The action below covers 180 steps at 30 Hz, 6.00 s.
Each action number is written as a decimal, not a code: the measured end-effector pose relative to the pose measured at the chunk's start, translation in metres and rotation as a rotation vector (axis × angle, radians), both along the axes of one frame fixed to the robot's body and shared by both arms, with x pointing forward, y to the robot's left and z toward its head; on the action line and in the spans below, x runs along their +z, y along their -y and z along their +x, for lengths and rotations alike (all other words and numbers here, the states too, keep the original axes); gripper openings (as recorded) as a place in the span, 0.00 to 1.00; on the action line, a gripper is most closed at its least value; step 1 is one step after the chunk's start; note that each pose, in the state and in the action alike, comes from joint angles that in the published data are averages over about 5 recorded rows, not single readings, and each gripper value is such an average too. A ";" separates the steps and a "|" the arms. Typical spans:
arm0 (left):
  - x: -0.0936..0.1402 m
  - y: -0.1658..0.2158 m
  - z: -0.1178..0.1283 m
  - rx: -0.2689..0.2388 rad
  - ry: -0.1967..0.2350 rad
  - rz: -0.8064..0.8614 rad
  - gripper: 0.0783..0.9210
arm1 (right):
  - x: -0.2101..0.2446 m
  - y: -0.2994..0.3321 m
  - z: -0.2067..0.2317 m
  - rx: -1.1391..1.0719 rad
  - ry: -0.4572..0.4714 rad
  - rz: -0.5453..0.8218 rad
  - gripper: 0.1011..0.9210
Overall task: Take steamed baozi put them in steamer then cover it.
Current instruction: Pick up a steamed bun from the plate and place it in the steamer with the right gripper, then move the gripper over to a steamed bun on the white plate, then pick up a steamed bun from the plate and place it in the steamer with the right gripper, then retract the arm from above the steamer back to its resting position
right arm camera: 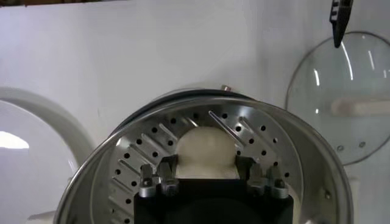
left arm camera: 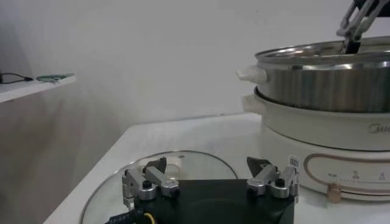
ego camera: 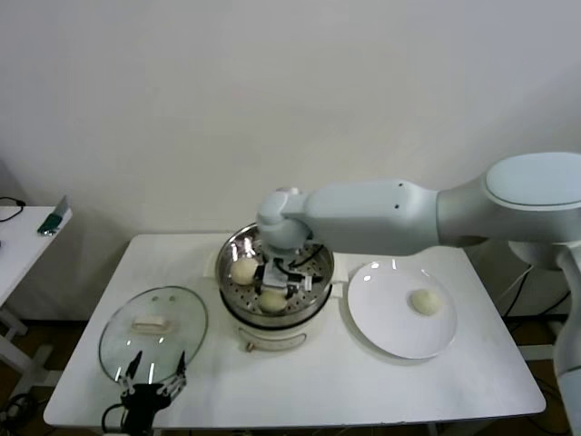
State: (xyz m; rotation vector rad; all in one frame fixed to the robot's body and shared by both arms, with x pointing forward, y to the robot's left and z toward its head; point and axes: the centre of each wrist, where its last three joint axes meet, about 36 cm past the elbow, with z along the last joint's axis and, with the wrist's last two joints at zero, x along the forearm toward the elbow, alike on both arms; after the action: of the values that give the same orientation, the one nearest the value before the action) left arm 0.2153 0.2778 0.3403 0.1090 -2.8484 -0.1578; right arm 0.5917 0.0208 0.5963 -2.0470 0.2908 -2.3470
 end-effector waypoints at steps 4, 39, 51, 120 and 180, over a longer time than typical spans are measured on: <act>0.001 0.000 0.000 0.000 0.001 0.001 0.88 | 0.002 0.001 0.002 0.002 0.006 0.015 0.84; 0.005 0.004 0.003 -0.008 0.012 -0.004 0.88 | 0.001 0.382 0.073 -1.232 -0.124 0.091 0.88; 0.001 0.002 0.001 -0.003 -0.001 0.000 0.88 | -0.080 0.414 0.063 -1.388 -0.135 0.077 0.88; 0.017 -0.006 0.002 0.004 0.035 -0.002 0.88 | 0.048 0.102 0.046 -1.100 -0.137 0.250 0.62; 0.028 -0.026 0.044 0.062 0.185 0.277 0.88 | -0.059 0.344 -0.028 -1.561 -0.231 1.716 0.88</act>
State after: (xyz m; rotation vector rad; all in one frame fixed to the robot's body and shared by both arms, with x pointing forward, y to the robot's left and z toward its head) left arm 0.2589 0.3040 0.3683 0.2816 -2.9839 -0.5558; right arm 0.5634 -0.3237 0.5375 -0.8445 3.0245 -0.5662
